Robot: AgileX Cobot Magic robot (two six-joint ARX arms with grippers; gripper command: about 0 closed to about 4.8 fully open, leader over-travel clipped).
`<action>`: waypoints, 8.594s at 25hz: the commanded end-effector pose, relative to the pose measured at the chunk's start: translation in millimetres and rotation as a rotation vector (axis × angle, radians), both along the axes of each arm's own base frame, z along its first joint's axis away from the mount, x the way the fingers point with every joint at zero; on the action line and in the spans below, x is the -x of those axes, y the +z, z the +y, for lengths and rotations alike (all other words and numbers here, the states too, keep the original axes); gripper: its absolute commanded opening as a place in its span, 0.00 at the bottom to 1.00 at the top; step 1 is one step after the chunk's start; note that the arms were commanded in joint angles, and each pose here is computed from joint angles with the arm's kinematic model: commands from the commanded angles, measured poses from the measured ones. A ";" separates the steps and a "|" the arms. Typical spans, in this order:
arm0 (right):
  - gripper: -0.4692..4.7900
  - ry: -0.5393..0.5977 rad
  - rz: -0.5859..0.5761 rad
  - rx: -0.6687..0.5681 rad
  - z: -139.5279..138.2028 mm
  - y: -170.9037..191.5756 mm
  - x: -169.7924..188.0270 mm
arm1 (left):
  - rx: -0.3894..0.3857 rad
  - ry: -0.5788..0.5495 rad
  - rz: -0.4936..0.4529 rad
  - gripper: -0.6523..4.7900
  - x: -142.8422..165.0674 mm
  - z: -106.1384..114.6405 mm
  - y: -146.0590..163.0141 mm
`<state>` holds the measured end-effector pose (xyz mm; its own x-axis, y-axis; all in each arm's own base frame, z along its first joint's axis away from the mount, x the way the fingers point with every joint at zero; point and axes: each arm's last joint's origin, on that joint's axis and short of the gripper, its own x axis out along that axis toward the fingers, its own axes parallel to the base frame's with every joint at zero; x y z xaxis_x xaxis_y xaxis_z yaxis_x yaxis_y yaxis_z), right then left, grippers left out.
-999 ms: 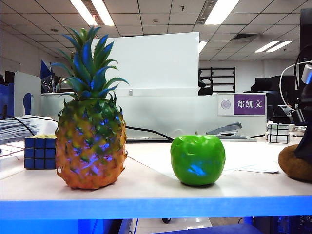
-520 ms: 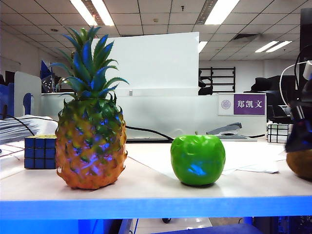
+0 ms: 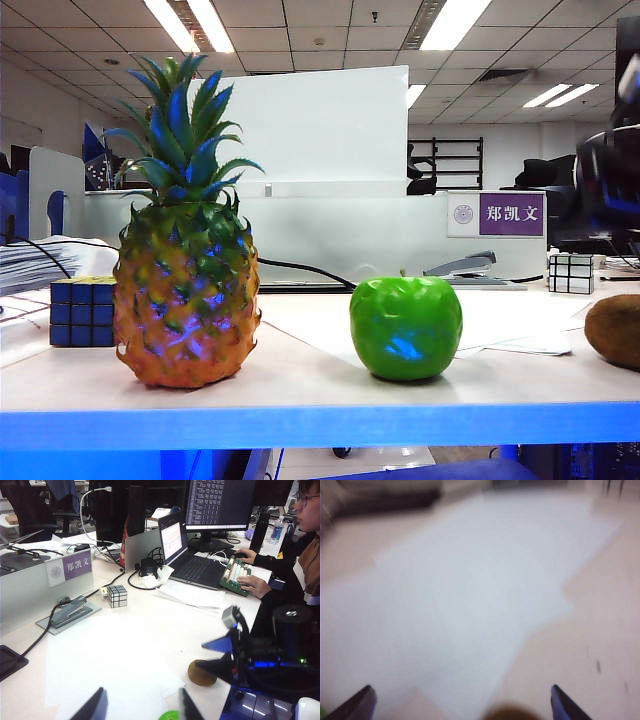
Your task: Arrange all the fruits from large to small from left to right in a row.
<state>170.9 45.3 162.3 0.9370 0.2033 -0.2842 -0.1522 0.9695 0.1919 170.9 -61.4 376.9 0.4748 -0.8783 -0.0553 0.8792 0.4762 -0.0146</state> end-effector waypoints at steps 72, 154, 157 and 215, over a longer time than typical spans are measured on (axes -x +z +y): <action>0.09 0.170 -0.244 -0.195 -15.9 4.6 78.6 | 0.138 0.526 0.039 0.11 79.3 32.4 -209.4; 0.09 -0.214 -0.316 -0.097 -27.1 7.8 76.3 | 0.097 1.202 0.019 0.11 74.1 70.1 -213.9; 0.09 -0.214 -0.316 -0.097 -27.1 7.8 76.3 | 0.097 1.202 0.019 0.11 74.1 70.1 -213.9; 0.09 -0.214 -0.280 0.173 -50.1 0.9 73.7 | 0.096 1.201 0.020 0.11 74.1 70.1 -214.0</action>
